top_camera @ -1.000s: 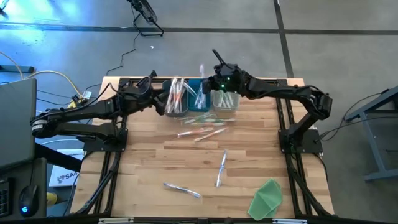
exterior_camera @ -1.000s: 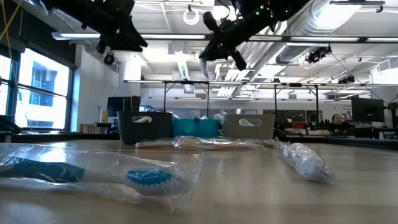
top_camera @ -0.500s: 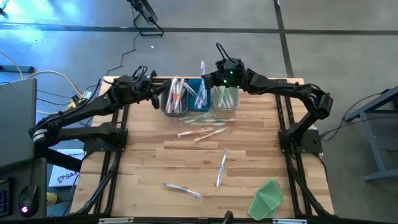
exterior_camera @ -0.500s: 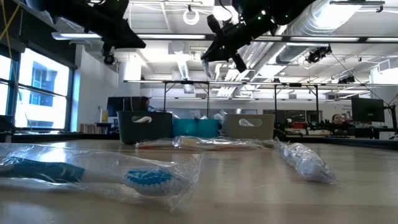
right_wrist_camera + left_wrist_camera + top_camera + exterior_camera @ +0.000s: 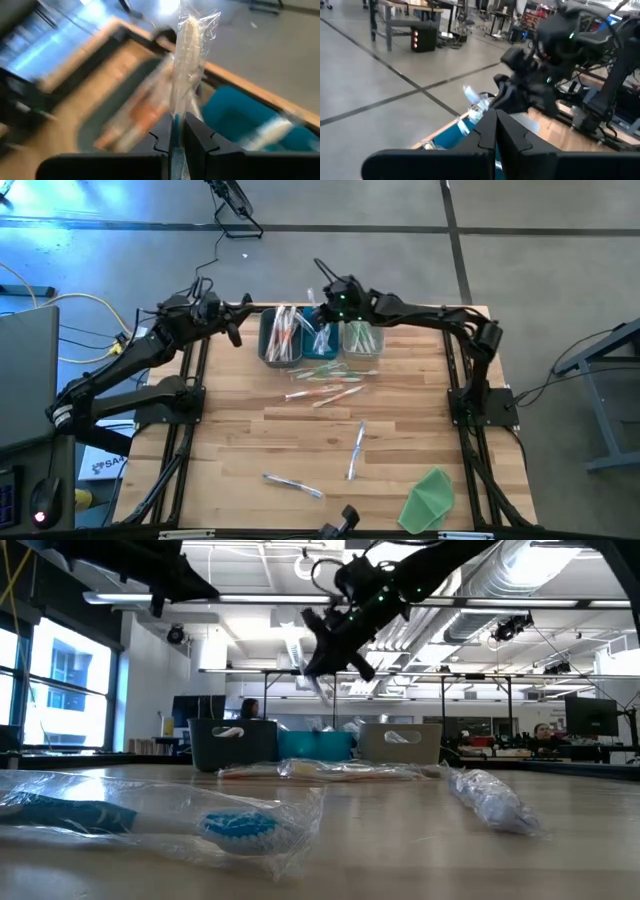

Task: Pick & Place Toothbrushes
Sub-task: Put the blue toothbrush into the blue bin

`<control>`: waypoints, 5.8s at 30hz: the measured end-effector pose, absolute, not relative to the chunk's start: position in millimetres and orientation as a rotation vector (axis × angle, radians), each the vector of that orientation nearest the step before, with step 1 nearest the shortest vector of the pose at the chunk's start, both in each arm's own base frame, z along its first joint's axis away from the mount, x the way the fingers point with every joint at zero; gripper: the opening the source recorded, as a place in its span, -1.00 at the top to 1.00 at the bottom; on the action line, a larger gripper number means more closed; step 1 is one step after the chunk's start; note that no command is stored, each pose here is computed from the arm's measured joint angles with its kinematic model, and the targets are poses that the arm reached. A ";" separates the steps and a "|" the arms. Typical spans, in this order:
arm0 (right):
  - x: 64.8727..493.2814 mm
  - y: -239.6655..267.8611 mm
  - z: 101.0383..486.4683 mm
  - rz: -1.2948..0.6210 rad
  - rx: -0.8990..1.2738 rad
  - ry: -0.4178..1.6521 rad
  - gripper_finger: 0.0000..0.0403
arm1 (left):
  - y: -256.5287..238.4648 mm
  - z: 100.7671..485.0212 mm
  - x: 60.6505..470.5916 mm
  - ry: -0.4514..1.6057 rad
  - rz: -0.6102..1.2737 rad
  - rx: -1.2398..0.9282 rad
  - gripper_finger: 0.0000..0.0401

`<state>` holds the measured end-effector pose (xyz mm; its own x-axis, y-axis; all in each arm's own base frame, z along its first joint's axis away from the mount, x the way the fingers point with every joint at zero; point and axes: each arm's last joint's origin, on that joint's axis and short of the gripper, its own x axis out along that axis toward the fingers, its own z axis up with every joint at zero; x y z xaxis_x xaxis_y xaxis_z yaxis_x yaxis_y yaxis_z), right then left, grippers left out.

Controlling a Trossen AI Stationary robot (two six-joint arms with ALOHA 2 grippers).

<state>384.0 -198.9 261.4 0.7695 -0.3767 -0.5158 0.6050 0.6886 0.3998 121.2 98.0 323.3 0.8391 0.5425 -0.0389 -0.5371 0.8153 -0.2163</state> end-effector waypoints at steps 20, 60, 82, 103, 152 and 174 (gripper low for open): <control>393.3 -207.9 235.9 -0.675 0.396 0.501 0.92 | 98.5 325.1 117.1 -0.039 0.602 -0.214 1.00; 374.2 -191.6 291.0 -0.631 0.278 0.433 0.38 | 98.6 324.9 117.0 -0.040 0.609 -0.218 1.00; 328.8 -169.0 361.7 -0.615 0.216 0.331 0.74 | 98.6 321.2 116.9 -0.004 0.615 -0.233 1.00; 330.1 -118.2 346.3 -0.530 0.581 0.523 0.98 | 99.8 319.3 118.3 0.035 0.615 -0.166 1.00; 318.6 48.3 281.1 -1.092 1.035 0.889 0.98 | 98.4 302.9 117.7 0.114 0.634 -0.488 1.00; 350.0 61.4 204.3 -1.197 1.101 1.233 0.44 | 98.4 302.9 117.7 0.117 0.633 -0.478 1.00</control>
